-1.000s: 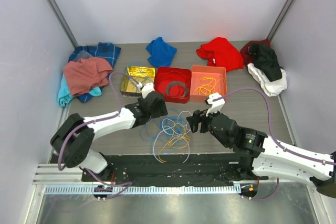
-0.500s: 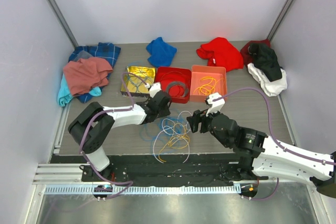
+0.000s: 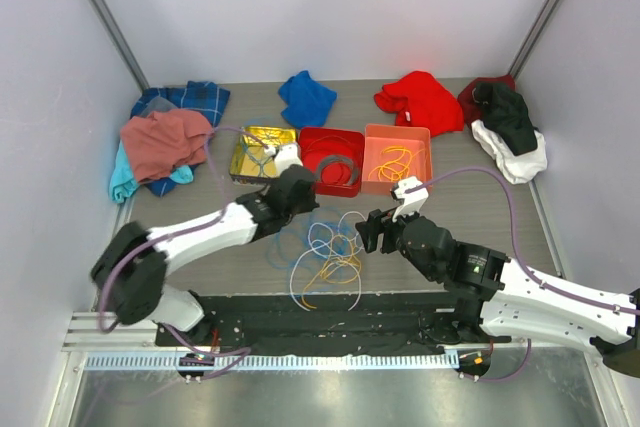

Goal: Untangle the cables

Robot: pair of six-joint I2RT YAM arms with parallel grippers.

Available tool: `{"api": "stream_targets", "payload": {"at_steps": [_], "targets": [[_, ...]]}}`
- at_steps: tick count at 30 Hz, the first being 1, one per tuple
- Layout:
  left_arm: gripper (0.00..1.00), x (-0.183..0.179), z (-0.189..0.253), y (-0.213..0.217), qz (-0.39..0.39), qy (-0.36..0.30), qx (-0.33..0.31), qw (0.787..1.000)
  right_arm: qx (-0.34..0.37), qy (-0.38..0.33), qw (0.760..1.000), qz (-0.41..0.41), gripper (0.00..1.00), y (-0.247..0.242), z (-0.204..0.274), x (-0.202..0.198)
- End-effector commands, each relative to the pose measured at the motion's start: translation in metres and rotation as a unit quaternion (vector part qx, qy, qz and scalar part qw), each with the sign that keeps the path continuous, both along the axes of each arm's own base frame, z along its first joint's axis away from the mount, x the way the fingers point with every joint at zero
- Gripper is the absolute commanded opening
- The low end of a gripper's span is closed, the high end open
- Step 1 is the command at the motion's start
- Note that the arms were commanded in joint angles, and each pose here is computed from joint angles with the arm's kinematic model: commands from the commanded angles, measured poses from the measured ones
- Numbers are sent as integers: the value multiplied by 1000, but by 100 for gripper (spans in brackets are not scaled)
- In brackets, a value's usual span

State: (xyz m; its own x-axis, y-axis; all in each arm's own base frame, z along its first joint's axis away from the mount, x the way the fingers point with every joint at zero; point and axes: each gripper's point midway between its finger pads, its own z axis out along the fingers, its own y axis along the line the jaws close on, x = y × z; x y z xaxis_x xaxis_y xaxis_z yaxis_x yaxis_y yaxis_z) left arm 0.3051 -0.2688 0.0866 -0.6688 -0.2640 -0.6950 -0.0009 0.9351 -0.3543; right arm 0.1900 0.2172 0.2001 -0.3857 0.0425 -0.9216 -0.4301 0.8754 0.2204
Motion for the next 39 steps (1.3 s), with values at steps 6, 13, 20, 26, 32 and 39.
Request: {"api": "stream_targets", "payload": {"at_steps": [6,13,20,26,32,39], "targets": [[0,-3,285,60,29,-268,-33,963,34,-21,999,-5,71,5,24,5],[0,-3,390,97,69,-364,1,929,46,-27,999,-3,70,5,36,4],[0,16,456,125,118,-413,22,903,55,-32,998,-7,70,-3,44,2],[0,34,504,143,153,-450,39,879,58,-36,998,-7,71,-7,48,0],[0,19,574,156,168,-507,7,846,53,-31,998,11,71,1,42,-2],[0,-6,617,157,156,-554,-89,813,60,-25,997,35,71,18,32,-3]]}}
